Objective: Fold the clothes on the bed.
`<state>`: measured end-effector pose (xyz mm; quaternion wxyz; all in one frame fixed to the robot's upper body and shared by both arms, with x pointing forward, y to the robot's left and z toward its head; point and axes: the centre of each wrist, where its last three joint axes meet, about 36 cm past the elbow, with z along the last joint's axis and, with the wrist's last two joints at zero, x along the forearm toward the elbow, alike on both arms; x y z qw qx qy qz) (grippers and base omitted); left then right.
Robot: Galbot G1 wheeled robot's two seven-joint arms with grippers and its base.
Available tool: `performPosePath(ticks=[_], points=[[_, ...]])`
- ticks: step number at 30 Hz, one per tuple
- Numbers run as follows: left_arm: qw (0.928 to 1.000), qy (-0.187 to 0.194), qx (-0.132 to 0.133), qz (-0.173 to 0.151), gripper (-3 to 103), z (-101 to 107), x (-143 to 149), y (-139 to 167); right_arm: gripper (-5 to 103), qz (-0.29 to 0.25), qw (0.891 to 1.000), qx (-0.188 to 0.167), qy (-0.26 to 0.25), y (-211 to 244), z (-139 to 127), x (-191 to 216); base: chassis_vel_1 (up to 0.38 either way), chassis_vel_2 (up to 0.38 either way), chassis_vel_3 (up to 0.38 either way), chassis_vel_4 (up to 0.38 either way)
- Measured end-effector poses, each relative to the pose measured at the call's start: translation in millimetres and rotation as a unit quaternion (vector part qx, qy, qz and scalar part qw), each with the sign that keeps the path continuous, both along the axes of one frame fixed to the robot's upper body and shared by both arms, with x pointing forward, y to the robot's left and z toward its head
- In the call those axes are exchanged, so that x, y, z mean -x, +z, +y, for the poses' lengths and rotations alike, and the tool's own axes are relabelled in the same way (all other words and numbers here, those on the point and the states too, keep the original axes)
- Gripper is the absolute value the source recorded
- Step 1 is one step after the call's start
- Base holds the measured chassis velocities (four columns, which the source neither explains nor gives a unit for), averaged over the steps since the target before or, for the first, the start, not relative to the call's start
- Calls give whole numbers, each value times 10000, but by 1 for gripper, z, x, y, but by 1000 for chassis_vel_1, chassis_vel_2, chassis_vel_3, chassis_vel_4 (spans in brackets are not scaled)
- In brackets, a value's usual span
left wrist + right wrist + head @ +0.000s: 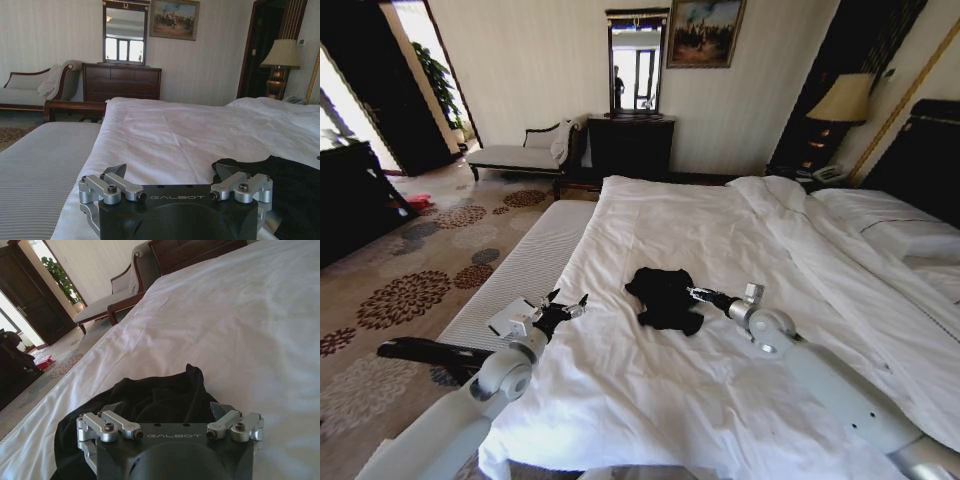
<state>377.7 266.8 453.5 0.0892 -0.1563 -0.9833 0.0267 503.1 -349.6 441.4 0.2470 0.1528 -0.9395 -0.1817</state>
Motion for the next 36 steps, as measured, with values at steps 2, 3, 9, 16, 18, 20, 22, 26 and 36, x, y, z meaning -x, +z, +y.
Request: performPosePath(ticks=[2,3,9,16,18,20,22,26,36], points=[[10000,-3,3,-6,100,0,0,0,95,-9,10000,3,6,2,0,-3,0,0,0,0],[10000,-16,13,-16,100,-2,2,1,95,-30,10000,64,41,6,1,-14,0,0,0,0],[10000,-67,-9,-1,100,-6,6,-2,95,19,9991,375,205,2,-2,-40,0,0,0,0],[9999,-113,-9,-79,100,-4,7,4,97,171,9954,844,409,-14,-5,-75,0,0,0,0],[9999,-115,-5,-81,100,-3,7,4,95,172,9953,859,407,-14,-5,-79,0,0,0,0],[9999,-129,30,-80,100,-4,9,3,94,156,9952,880,388,-12,1,-93,0,0,0,0],[9999,-138,43,-85,100,-4,9,2,94,147,9952,882,388,-11,3,-97,0,0,0,0],[9998,-149,47,-135,100,-5,8,-2,93,144,9951,893,405,-10,8,-101,0,0,0,0],[9997,-176,35,-191,100,-5,6,-3,78,266,9947,913,383,-20,6,-98,0,0,0,0]])
